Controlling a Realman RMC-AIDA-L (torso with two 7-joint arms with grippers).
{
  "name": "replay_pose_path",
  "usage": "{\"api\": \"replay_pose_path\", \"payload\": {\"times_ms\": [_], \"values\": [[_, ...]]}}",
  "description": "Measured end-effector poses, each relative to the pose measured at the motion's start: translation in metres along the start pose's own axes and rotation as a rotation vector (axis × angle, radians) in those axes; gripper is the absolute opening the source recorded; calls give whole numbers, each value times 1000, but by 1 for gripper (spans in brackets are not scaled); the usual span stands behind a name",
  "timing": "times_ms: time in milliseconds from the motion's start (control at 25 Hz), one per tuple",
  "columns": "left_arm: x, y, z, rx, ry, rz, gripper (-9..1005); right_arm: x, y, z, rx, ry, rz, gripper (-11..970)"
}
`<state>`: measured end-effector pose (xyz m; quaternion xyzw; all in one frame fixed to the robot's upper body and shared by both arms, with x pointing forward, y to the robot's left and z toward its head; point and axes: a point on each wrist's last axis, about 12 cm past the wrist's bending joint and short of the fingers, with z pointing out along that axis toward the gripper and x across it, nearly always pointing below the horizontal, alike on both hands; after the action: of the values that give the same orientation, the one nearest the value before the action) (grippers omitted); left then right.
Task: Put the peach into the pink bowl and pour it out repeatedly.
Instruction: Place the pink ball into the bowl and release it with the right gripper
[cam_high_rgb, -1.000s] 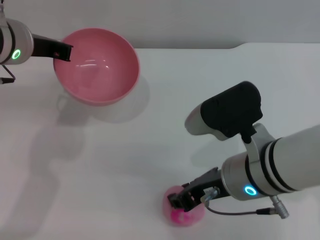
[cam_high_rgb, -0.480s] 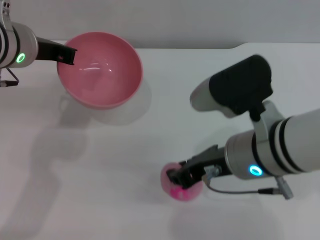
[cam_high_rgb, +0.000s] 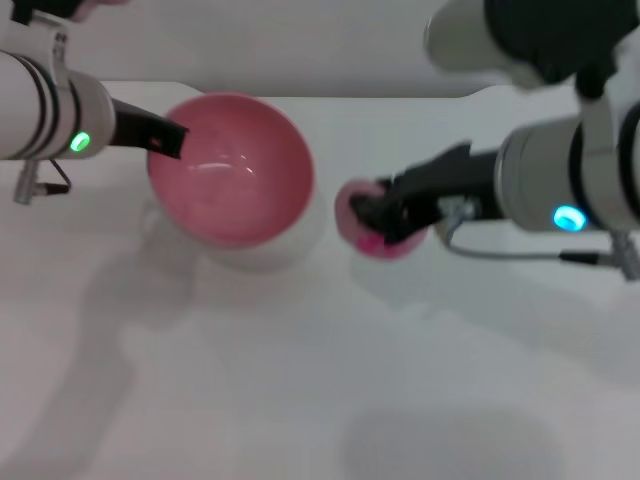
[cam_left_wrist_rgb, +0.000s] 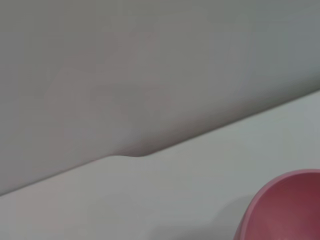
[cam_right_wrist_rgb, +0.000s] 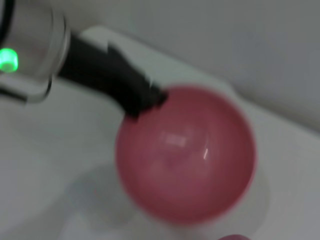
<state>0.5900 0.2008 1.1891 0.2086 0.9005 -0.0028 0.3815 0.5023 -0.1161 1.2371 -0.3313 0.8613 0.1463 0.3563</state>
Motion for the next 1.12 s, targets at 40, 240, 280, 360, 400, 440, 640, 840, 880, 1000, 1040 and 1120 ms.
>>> {"api": "replay_pose_path", "payload": {"times_ms": [40,240,280,360,400,440,640,840,880,1000,1040,1120], "values": [[0,-4,1,8,5,9,45,-3,-2,-2,11,-10,-6,204],[0,-33,3,65,30,58,45,-16,-15,-9,76,-43,-42,199],[0,-36,3,69,30,64,45,-18,-18,-9,100,-47,-50,198],[-1,-40,3,77,28,72,45,-19,-20,-9,114,-50,-54,197],[-2,-42,3,81,27,74,45,-20,-21,-9,129,-54,-59,196],[-3,-46,2,91,24,79,45,-21,-22,-9,135,-58,-63,196],[-8,-57,2,131,15,89,45,-20,-24,1,130,-70,-71,193],[-10,-64,1,152,7,102,45,-16,-25,15,116,-63,-65,191],[-11,-64,1,153,6,102,45,-15,-25,16,114,-61,-65,190],[-12,-65,1,155,3,104,45,-14,-23,21,107,-59,-69,199],[-12,-65,1,155,2,104,45,-14,-23,22,105,-61,-70,203],[-12,-65,1,156,1,104,44,-13,-22,27,96,-64,-66,212]]}}
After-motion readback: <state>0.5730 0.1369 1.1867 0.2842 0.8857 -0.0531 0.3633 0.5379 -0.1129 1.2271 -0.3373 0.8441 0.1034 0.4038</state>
